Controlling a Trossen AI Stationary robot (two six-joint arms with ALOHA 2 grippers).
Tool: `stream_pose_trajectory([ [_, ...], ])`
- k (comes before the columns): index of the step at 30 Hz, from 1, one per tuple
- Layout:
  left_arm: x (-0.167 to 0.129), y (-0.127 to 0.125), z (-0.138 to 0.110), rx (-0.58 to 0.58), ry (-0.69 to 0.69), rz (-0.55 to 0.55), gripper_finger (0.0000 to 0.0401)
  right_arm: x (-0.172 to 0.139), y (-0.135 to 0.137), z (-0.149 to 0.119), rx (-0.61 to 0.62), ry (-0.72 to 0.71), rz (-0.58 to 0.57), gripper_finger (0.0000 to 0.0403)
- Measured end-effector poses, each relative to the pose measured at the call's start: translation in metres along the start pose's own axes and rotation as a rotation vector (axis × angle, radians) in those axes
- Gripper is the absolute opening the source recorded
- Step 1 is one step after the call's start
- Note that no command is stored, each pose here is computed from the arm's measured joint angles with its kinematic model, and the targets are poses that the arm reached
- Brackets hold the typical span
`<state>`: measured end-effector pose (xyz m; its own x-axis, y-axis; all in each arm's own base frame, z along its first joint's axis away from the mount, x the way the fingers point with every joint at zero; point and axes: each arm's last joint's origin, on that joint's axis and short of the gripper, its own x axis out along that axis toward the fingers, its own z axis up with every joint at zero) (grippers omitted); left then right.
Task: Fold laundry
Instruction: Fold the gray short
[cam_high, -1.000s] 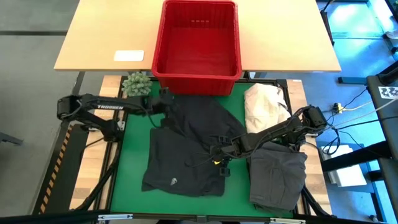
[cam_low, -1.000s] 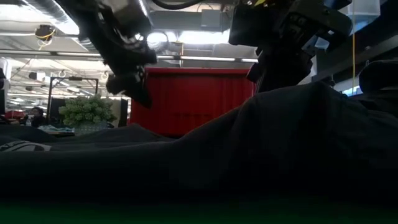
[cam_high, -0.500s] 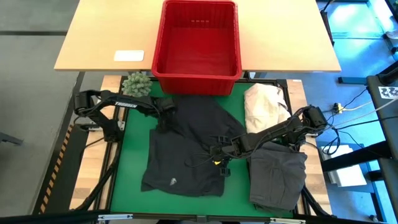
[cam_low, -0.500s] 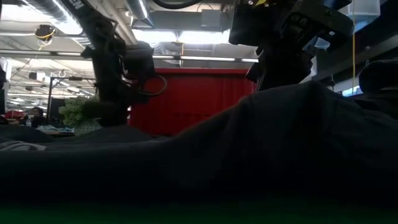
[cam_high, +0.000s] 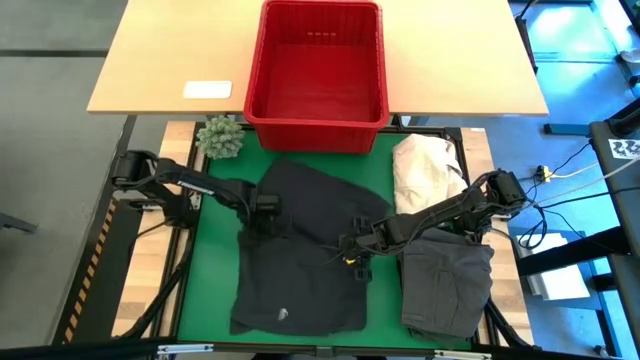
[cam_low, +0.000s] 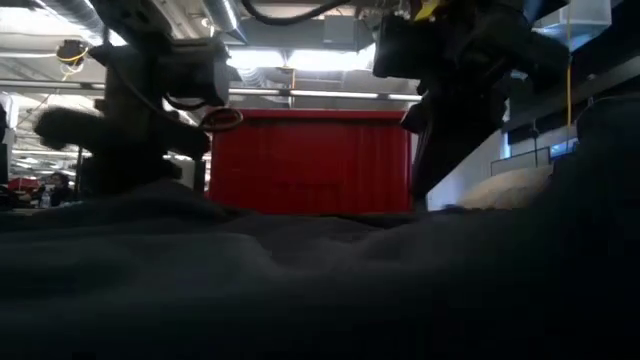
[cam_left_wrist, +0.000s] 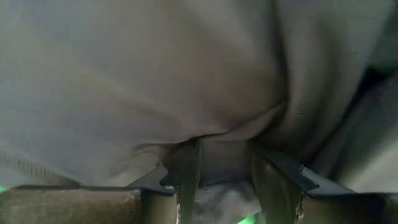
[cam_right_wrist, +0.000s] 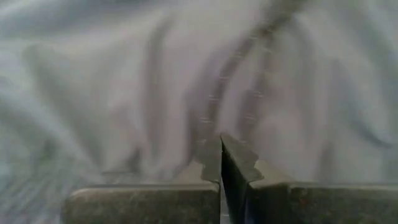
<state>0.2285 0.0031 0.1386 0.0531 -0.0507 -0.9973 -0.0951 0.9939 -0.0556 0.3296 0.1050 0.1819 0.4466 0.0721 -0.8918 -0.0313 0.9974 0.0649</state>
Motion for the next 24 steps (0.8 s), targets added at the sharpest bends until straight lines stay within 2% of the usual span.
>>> stream_pose_trajectory([
  [5,0.001,-0.022,-0.002,0.013,0.016,-0.094,0.0136,0.0,-0.005,-0.007,0.016,0.053,-0.104,0.0],
  [10,0.002,-0.035,-0.005,0.029,0.023,-0.099,0.0136,-0.001,-0.009,-0.01,0.048,0.082,-0.166,0.0],
  [13,-0.001,-0.038,-0.005,0.052,0.033,-0.03,0.0136,-0.001,-0.014,-0.009,0.065,0.081,-0.176,0.0],
  [16,-0.014,-0.036,-0.003,0.04,0.07,0.127,0.013,-0.001,-0.023,-0.007,0.086,0.072,-0.223,0.0],
  [18,-0.028,-0.037,0.008,0.051,0.01,0.192,0.0124,0.0,-0.03,-0.006,0.103,0.071,-0.243,0.0],
  [20,-0.037,-0.037,0.016,0.089,-0.028,0.231,0.0117,0.0,-0.036,-0.004,0.121,0.071,-0.252,0.0],
  [24,-0.046,-0.03,0.032,0.133,-0.118,0.238,0.0105,0.0,-0.047,-0.003,0.131,0.074,-0.276,0.0],
])
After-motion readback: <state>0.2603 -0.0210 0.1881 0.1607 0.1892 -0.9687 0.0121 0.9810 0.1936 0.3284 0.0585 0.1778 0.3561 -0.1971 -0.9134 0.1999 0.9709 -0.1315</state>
